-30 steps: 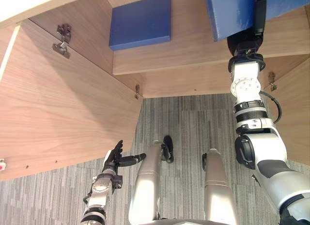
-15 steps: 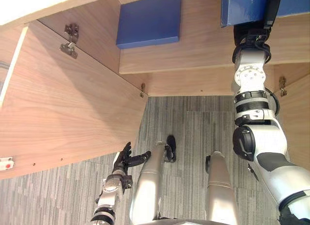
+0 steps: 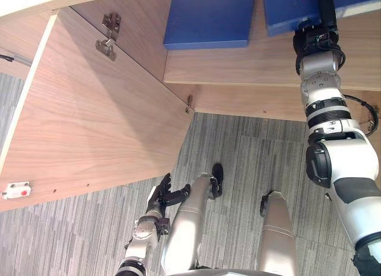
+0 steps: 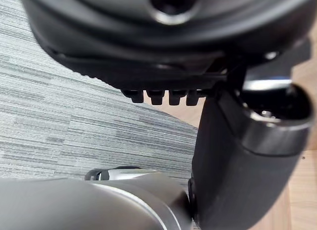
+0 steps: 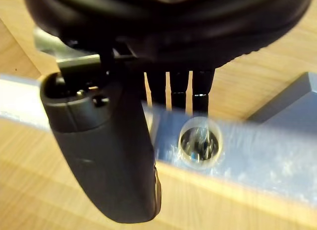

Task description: Walk over to the cabinet, pick up the folder, carry it to the office cabinet, place the folder inside the office cabinet, then close the office cabinet door

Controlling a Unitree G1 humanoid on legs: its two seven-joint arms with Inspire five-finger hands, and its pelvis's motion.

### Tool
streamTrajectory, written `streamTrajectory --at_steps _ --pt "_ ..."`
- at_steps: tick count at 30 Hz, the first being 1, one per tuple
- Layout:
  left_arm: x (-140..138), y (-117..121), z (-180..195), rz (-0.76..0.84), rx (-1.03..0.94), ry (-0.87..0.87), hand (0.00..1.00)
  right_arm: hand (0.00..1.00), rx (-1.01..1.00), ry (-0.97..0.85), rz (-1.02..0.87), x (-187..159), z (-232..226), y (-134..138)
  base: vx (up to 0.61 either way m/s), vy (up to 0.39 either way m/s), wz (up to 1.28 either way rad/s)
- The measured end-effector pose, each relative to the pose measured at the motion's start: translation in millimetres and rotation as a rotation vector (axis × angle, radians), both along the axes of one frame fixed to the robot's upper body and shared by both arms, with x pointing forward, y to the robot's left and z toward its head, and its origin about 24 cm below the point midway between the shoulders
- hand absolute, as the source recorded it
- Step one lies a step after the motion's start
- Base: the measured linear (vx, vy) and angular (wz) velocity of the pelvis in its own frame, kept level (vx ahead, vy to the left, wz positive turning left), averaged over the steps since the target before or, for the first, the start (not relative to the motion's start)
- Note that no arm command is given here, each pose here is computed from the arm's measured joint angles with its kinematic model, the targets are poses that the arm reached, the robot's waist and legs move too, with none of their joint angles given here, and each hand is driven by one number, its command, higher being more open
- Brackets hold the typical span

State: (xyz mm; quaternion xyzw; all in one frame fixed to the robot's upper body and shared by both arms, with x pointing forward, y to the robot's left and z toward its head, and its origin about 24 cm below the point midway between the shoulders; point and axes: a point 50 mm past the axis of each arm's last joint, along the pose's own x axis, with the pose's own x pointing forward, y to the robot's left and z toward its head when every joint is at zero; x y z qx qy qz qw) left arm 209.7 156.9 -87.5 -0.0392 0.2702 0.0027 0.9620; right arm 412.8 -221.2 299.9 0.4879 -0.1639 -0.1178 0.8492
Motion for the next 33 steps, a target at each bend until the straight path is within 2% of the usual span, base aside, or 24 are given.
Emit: streamTrajectory --at_steps 11,15,18,20,22,25,29,33 --pt "-3 0 0 0.007 0.004 0.001 1.0 1.0 -0.032 0.007 -0.014 0 8 -1 0.0 0.0 0.0" --pt "-3 1 -1 0.01 0.007 0.004 1.0 1.0 -0.117 0.037 -0.041 0 6 -3 0.0 0.0 0.0" --pt "-3 2 -1 0.003 0.022 0.004 1.0 1.0 -0.384 0.131 -0.069 3 -3 -7 0.0 0.01 -0.05" --pt "-5 3 -2 0.007 0.023 0.009 1.0 1.0 -0.638 0.224 -0.091 4 -16 -13 0.01 0.01 -0.05" --pt "-6 5 -3 0.007 0.03 0.009 1.0 1.0 -0.977 0.342 -0.141 3 -33 -22 0.02 0.016 -0.07" --pt "-6 7 -4 -0.02 0.063 0.007 1.0 1.0 -1.226 0.409 -0.137 0 -41 -33 0.03 0.017 -0.09" --pt "-11 13 -8 -0.052 0.081 0.032 1.0 1.0 -1.416 0.44 -0.066 -1 -60 -34 0.03 0.013 -0.04" --pt "-13 22 -9 -0.087 0.113 0.046 1.0 1.0 -1.464 0.433 0.053 -4 -77 -35 0.03 0.017 -0.07"
